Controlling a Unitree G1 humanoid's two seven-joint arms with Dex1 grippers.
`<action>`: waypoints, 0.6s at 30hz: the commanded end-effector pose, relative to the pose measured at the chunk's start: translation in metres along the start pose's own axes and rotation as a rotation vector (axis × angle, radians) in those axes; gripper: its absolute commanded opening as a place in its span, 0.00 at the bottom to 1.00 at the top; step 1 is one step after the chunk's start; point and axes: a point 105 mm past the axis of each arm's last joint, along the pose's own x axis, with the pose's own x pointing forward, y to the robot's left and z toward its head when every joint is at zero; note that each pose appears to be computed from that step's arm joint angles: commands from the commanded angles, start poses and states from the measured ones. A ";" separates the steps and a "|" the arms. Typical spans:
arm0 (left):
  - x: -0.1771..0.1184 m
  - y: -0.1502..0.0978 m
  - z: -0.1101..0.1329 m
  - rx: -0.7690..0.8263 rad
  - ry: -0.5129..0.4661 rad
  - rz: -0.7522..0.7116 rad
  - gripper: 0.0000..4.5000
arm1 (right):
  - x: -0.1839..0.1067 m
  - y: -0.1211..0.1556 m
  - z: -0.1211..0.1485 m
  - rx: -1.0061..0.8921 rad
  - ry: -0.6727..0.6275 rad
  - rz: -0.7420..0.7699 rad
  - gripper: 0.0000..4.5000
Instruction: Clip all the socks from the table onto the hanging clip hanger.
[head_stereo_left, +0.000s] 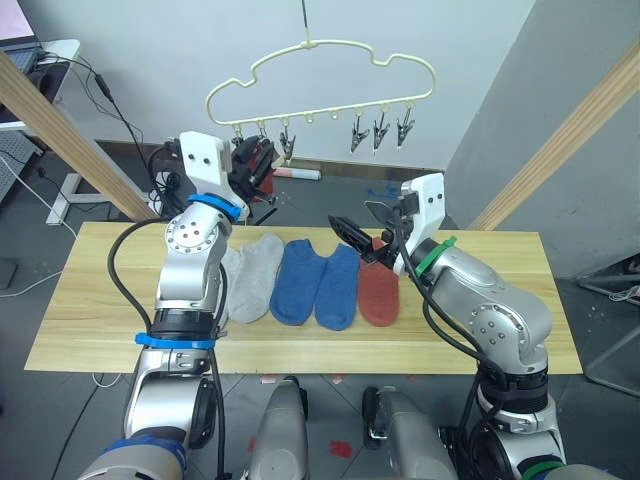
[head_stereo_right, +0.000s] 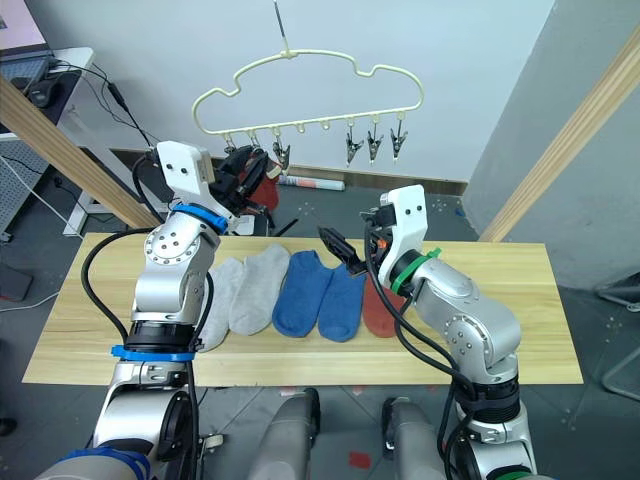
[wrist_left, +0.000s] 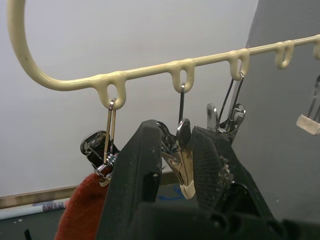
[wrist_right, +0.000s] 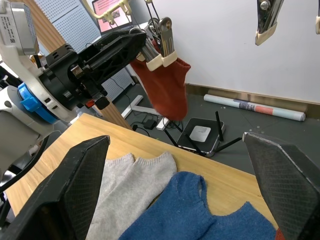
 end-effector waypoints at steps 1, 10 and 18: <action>0.002 0.005 0.015 0.011 -0.057 0.006 0.27 | -0.001 0.004 0.011 -0.005 -0.047 0.018 1.00; -0.002 0.007 0.023 0.003 -0.092 0.021 0.59 | -0.001 0.003 0.011 -0.004 -0.048 0.016 1.00; -0.005 0.008 0.021 -0.003 -0.083 0.031 0.78 | -0.001 0.003 0.012 -0.004 -0.049 0.014 1.00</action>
